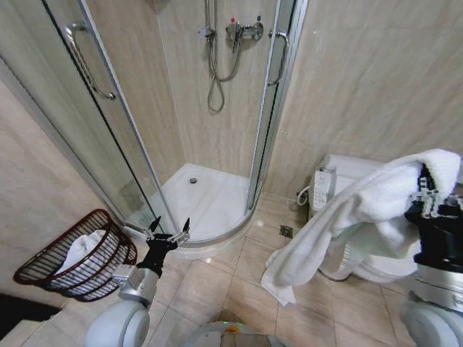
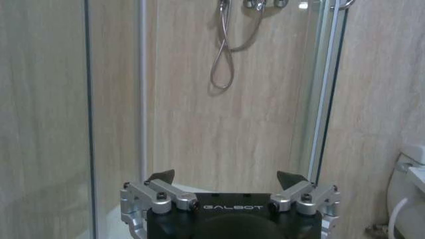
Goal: Discard the used towel into the hamper.
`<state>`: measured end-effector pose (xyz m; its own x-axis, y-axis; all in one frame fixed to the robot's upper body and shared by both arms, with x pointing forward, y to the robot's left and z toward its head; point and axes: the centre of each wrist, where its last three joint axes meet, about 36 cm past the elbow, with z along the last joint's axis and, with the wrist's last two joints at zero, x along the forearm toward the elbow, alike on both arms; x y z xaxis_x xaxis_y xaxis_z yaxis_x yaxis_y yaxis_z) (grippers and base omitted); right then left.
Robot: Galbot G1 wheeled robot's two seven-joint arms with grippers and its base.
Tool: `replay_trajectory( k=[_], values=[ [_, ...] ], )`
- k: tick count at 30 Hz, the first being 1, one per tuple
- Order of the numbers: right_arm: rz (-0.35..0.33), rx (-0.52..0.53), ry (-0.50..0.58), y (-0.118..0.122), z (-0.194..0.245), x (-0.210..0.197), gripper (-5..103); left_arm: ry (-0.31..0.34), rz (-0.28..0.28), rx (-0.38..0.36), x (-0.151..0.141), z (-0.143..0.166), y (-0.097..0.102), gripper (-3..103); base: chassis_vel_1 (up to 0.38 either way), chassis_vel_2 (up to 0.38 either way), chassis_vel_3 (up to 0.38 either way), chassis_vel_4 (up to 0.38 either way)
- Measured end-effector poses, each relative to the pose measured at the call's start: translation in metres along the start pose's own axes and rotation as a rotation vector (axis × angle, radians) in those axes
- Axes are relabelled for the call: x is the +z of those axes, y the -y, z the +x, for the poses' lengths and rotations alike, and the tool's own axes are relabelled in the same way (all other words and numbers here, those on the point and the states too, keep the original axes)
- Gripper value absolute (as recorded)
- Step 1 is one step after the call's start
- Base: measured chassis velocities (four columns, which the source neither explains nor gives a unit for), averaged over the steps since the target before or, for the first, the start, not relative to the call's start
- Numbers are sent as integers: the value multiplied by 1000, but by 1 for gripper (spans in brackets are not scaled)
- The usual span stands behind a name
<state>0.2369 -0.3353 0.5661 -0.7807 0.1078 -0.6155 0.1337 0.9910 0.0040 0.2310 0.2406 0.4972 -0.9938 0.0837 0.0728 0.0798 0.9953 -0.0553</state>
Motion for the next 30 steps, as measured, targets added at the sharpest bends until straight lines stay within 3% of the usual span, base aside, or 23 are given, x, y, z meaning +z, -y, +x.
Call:
replay_trajectory(
  k=[30],
  values=[
    [17,-42,25,4,-6,-4,10,0,0,0,0,0,0,100,0,0,0,0]
  ],
)
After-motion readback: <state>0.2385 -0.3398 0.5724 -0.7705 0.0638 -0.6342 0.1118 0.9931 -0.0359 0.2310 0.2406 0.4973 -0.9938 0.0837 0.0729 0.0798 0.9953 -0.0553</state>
